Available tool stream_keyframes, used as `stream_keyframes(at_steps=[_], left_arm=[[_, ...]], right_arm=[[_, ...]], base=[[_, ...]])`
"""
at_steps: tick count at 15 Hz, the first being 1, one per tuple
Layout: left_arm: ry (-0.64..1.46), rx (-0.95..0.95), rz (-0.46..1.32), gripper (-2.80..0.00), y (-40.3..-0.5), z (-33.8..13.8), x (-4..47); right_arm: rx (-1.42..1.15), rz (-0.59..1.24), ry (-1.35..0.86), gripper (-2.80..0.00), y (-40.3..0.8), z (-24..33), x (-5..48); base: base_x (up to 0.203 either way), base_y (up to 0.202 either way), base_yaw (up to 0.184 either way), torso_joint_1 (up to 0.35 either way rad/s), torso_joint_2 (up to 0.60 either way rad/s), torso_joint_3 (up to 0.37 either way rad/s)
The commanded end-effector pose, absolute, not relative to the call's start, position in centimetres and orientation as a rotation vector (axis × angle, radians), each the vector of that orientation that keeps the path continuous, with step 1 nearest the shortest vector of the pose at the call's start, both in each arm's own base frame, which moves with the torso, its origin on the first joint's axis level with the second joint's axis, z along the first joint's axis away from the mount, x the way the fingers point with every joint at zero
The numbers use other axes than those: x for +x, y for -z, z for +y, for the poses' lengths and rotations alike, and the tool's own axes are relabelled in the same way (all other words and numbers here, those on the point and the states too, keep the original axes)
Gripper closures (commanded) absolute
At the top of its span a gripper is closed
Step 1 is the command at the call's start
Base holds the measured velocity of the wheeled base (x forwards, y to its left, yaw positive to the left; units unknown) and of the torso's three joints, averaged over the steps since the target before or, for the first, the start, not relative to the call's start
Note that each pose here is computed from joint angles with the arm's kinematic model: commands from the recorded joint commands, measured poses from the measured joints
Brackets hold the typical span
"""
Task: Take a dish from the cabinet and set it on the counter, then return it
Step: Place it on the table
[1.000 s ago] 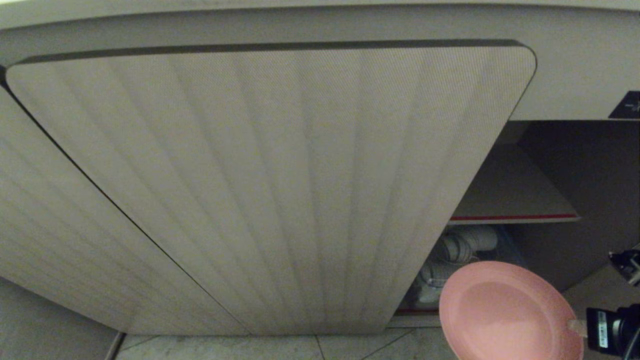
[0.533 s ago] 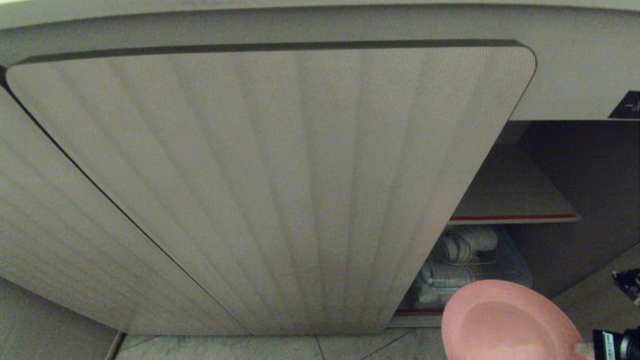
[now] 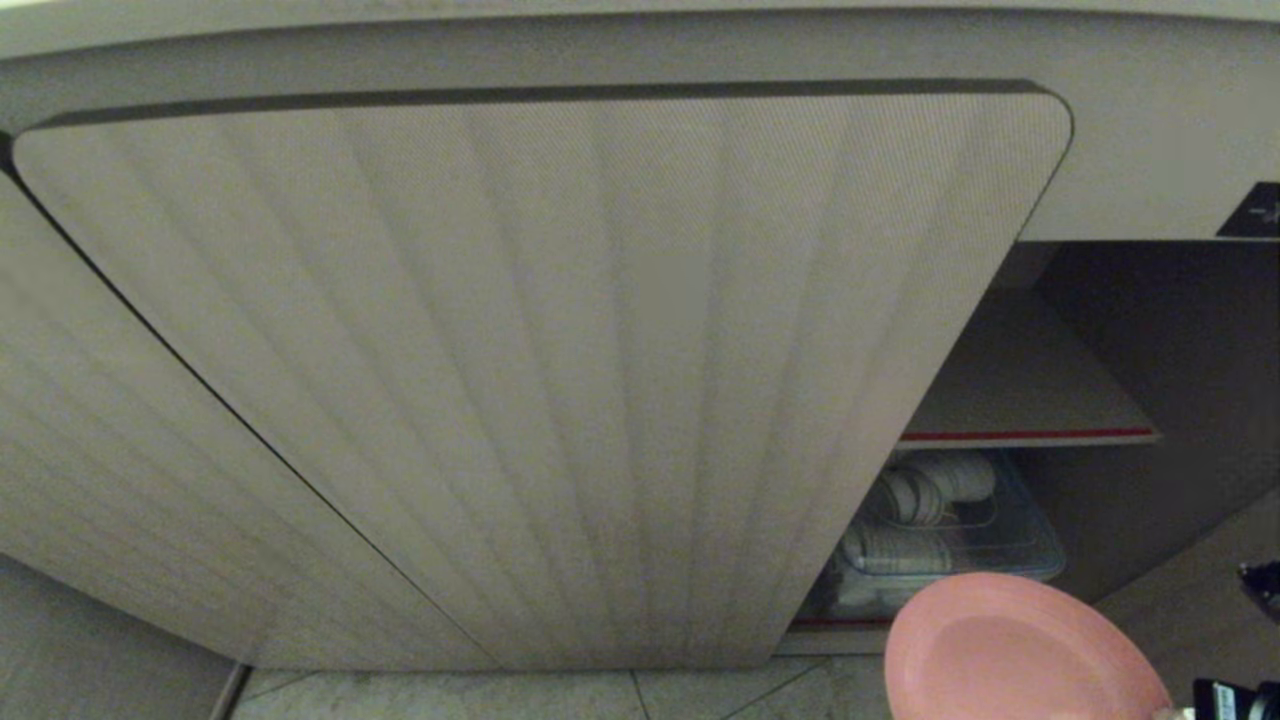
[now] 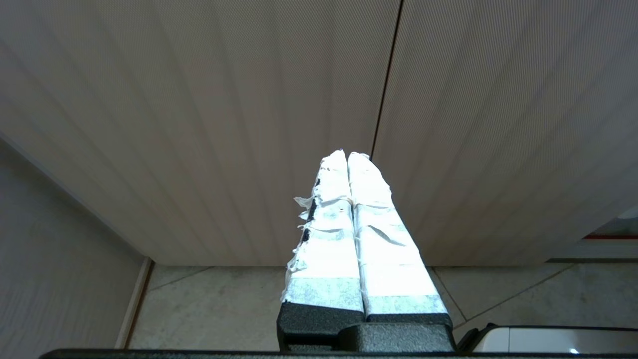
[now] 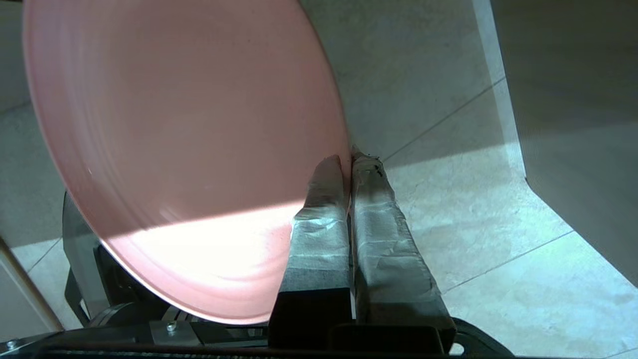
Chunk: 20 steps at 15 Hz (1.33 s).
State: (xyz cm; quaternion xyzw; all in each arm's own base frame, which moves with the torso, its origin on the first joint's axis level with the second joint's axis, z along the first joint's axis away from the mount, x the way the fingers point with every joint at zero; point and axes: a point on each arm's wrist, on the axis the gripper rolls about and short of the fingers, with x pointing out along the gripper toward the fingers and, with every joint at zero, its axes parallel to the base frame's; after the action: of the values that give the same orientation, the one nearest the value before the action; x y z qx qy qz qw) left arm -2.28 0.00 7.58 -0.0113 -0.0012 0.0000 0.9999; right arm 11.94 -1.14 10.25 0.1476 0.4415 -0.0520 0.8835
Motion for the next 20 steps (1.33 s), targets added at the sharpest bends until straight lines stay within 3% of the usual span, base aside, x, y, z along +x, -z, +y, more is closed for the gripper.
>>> stream_keyframes(at_steps=[1,20], left_arm=[[0.0,-0.023,-0.003,0.0,-7.6,0.0,-2.3],[0.0,-0.023,-0.003,0.0,-7.6,0.0,-2.3]], right_arm=[[0.321,0.924,0.113,0.0,-10.0,-1.1,11.6],[0.443,0.959,-0.035,0.0,-9.8,-0.5,9.9]], base=[[0.0,0.0,0.0,0.0,0.0,0.0],[0.0,0.0,0.0,0.0,0.0,0.0]])
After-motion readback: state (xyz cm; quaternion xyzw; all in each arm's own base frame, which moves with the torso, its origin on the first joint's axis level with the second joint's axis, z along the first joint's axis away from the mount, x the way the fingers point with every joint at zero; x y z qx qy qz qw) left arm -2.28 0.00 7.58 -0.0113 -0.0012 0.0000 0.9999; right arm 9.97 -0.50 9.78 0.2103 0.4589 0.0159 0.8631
